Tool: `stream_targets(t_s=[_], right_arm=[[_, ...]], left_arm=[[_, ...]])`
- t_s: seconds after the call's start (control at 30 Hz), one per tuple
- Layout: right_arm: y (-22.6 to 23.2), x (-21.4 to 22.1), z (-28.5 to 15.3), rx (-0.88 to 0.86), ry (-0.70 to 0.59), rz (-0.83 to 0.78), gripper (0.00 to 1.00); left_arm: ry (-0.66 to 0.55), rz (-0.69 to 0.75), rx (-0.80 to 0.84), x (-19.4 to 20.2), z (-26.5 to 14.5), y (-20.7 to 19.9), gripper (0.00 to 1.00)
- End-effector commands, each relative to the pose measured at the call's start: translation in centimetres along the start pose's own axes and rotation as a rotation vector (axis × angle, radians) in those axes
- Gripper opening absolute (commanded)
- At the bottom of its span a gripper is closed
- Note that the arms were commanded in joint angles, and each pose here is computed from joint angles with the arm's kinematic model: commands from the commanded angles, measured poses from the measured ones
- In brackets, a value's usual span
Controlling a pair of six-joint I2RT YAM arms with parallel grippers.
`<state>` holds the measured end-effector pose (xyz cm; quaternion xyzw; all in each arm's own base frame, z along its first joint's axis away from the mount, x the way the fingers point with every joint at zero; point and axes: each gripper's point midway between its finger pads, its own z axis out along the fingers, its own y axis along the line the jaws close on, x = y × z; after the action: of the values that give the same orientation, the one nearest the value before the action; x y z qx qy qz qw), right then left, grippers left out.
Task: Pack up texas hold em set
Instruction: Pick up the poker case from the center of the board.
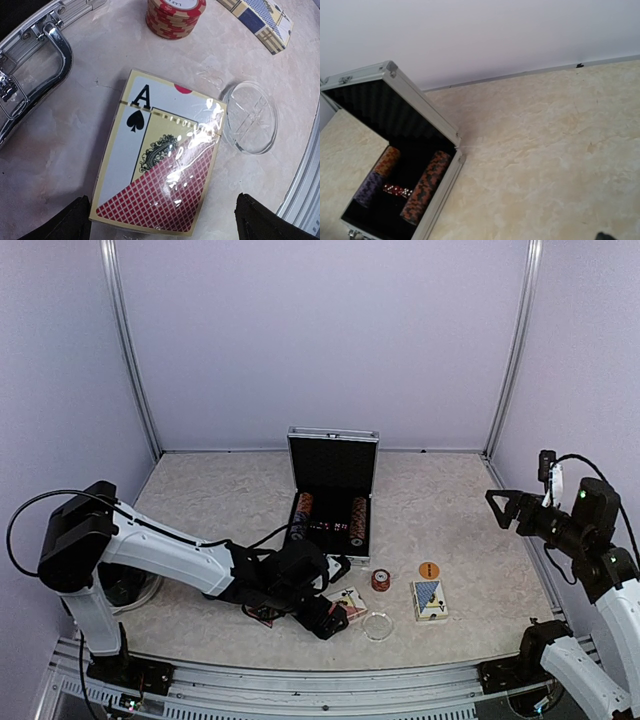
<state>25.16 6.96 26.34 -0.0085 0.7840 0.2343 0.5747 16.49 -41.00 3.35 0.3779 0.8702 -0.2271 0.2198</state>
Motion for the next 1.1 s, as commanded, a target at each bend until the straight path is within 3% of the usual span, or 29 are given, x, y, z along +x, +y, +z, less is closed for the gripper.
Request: stream_targets(t_s=[0.0,0.3,0.63,1.07], right_arm=[[-0.2,0.2,0.2,-0.002,-0.006,0.013,0.99],[0.2,0.9,0.4,-0.043,0.002,0.039,0.99],[0.0,0.7,0.2,-0.028,-0.012,0.035,0.99],[0.0,0.6,0.1,-0.028,-0.014,0.033,0.99]], left_arm=[[0.003,0.04,-0.005,-0.5,0.6,-0.9,0.99],[0.031,0.148,-0.139,0.1,2.8,-1.8,0.99],[0.023,0.143,-0.145,0.4,2.0,-1.5,0.99],[-0.06,0.108,-0.166,-2.2,0.1,0.4,0.99]])
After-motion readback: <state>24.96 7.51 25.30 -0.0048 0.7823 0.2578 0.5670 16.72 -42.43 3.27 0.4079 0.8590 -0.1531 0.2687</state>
